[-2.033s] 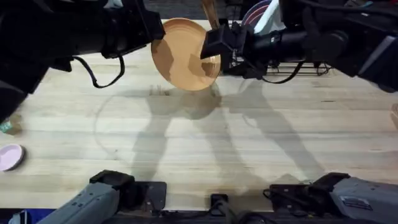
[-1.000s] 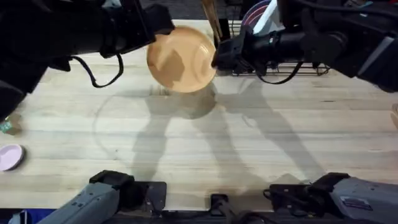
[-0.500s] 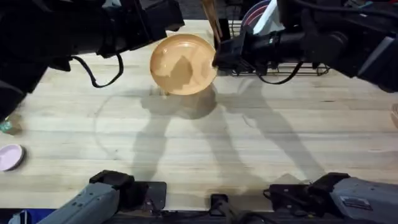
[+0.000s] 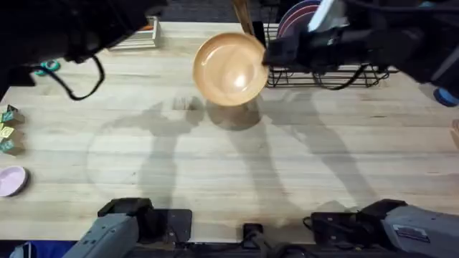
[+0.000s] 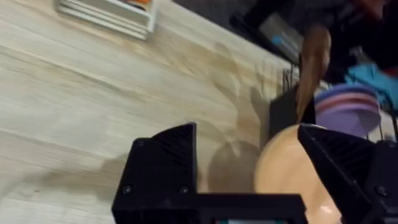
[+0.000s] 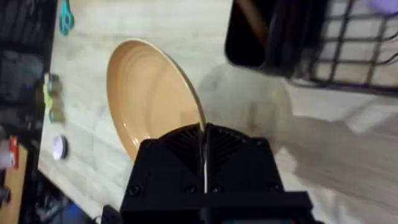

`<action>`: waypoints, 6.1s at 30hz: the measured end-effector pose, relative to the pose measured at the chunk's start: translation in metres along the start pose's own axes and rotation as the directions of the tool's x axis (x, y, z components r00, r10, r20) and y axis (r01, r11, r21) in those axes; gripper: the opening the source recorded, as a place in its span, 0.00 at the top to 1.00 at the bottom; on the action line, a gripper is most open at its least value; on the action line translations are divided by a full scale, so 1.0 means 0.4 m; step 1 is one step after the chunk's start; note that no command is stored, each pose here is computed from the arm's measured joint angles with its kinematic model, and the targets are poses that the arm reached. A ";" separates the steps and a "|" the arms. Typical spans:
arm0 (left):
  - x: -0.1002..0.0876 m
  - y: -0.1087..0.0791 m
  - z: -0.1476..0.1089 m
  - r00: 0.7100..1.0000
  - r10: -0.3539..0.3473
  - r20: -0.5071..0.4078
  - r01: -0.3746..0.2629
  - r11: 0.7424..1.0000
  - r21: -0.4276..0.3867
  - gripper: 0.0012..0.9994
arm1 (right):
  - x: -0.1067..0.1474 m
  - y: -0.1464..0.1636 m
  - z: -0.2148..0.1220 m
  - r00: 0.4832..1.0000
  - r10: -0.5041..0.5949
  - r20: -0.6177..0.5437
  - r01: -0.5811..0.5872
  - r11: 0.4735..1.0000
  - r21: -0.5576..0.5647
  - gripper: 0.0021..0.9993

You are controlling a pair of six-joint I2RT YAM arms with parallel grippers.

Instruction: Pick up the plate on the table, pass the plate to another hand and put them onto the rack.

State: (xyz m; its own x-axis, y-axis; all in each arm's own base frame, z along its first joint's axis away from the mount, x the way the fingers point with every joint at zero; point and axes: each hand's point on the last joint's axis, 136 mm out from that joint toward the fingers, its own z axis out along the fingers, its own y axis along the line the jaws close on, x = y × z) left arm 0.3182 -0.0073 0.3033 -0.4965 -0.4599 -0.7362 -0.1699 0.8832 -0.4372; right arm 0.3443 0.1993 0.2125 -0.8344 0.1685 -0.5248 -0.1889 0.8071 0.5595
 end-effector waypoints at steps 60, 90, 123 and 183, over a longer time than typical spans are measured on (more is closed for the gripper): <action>-0.031 0.051 -0.020 0.998 -0.037 0.047 0.039 0.998 -0.052 0.01 | -0.409 -0.148 -0.303 -0.244 -0.928 -0.283 0.761 -0.364 0.538 0.97; -0.018 0.060 -0.004 0.996 -0.086 0.022 0.088 0.994 -0.065 0.01 | -0.349 -0.254 -0.034 -0.446 -0.826 -0.346 0.795 -0.543 0.271 0.97; -0.015 0.061 -0.004 0.996 -0.090 0.017 0.091 0.994 -0.067 0.01 | -0.251 -0.347 0.041 -0.415 -0.830 -0.372 0.878 -0.472 0.074 0.00; 0.097 -0.007 -0.017 0.956 0.240 -0.168 -0.215 0.964 0.155 0.01 | 0.004 -0.069 -0.452 0.904 -0.384 0.189 0.316 0.896 0.311 0.00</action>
State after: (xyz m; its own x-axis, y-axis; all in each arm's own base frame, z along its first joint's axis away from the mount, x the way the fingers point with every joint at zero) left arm 0.2938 -0.0270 0.2794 -0.6581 -0.2124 -0.7223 0.0748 0.9362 -0.3434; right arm 0.2546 0.0750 0.3122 -0.5836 -0.0512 -0.8104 -0.2725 0.9525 0.1360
